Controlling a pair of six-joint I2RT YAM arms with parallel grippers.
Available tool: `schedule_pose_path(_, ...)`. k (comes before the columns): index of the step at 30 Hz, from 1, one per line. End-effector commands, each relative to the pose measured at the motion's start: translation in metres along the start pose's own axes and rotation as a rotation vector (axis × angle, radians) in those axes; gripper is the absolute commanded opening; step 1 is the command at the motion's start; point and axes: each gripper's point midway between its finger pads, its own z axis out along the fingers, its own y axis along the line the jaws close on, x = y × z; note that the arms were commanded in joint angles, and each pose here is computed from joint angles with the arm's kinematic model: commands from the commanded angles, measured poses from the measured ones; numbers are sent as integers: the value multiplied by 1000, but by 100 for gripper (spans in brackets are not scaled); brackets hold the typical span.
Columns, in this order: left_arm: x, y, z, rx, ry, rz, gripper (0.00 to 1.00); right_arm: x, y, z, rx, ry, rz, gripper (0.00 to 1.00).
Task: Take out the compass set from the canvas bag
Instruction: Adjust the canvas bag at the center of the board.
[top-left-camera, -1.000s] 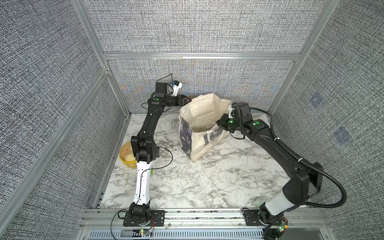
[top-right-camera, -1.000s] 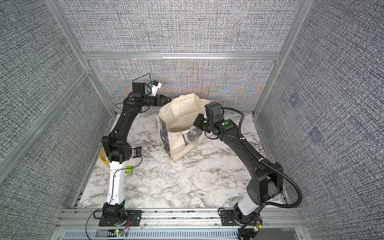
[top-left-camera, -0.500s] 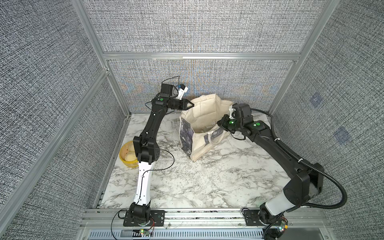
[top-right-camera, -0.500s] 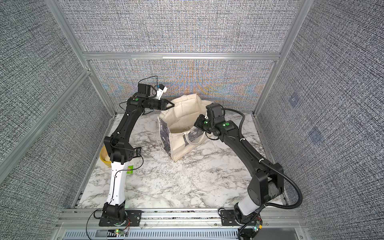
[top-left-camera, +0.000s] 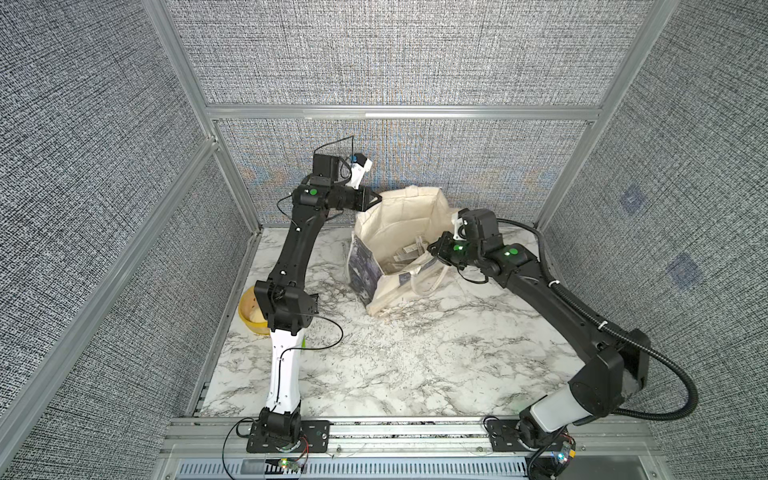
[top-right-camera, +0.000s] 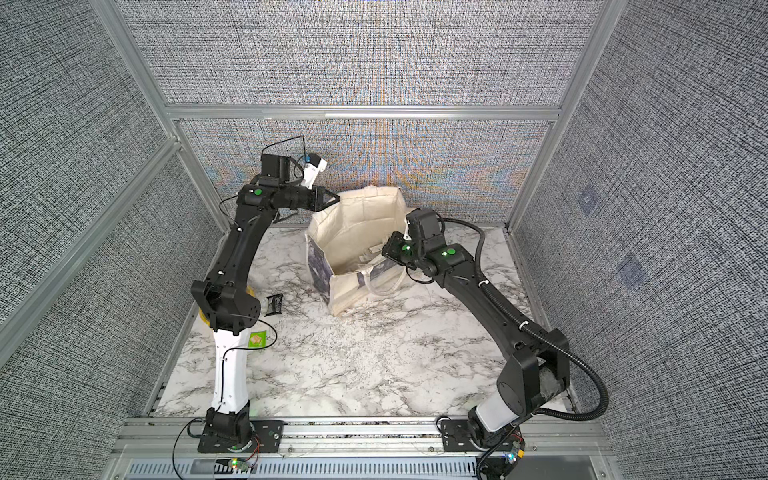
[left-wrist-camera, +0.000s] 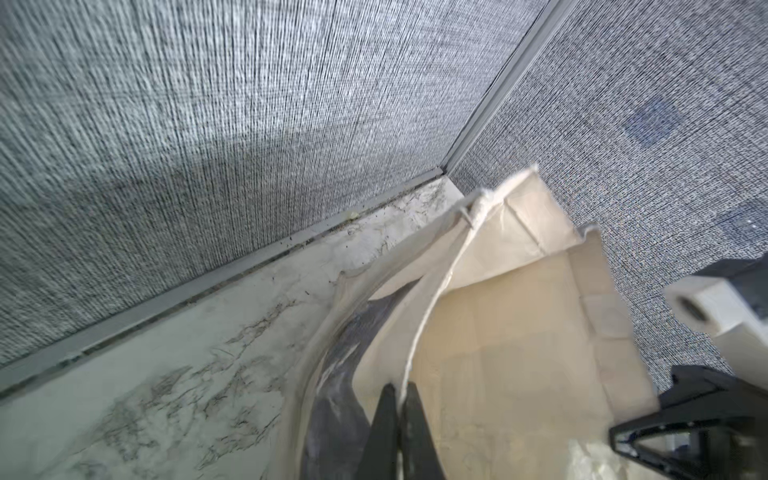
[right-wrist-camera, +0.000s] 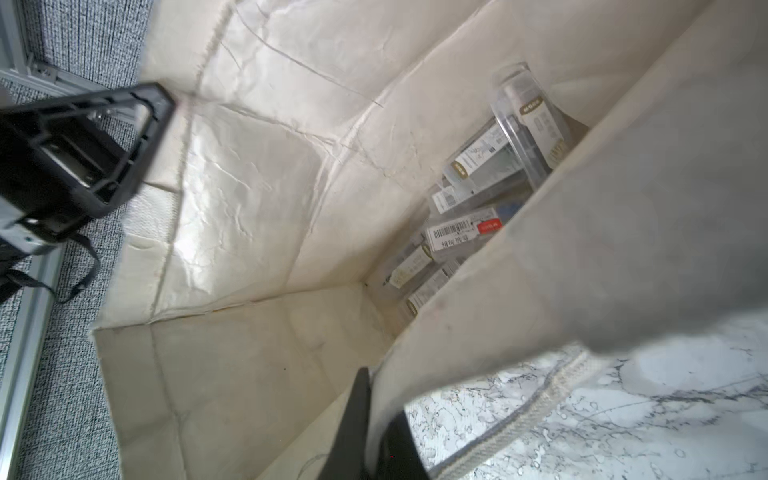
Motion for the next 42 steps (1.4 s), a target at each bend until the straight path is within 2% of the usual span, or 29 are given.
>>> schedule_pose_path(1,-39,-22,-23,16,-125,117,0,-1,26,1,-66,-28,-16,0)
schedule_pose_path(4,-36,-31,-23,47,-117,111,0,14,29,8,-61,-12,-26,0)
schedule_pose_path(12,21,-54,-5,65,41,124,0,63,-13,-3,38,27,-52,2)
schedule_pose_path(15,32,-63,-8,83,54,125,0,80,-32,-15,72,50,-86,19)
schedule_pose_path(18,33,-73,-17,95,44,141,0,92,-37,-42,74,88,-164,30)
schedule_pose_path(20,31,-77,-22,95,38,148,0,97,-33,-68,51,103,-237,34)
schedule_pose_path(22,30,-81,-24,98,38,156,0,94,-26,-99,20,69,-325,35)
schedule_pose_path(26,32,-87,-28,95,49,169,0,69,-3,-157,-56,-118,-501,35)
schedule_pose_path(29,39,-93,-30,102,77,173,0,59,30,-170,-151,-198,-668,35)
schedule_pose_path(32,44,-97,-32,107,93,174,0,60,60,-150,-226,-217,-868,34)
schedule_pose_path(35,47,-100,-34,110,96,170,0,64,63,-95,-183,-185,-1022,30)
schedule_pose_path(39,52,-106,-38,123,102,142,0,58,30,-25,53,-135,-971,25)
schedule_pose_path(42,54,-118,-45,133,100,133,0,62,10,1,117,-125,-896,26)
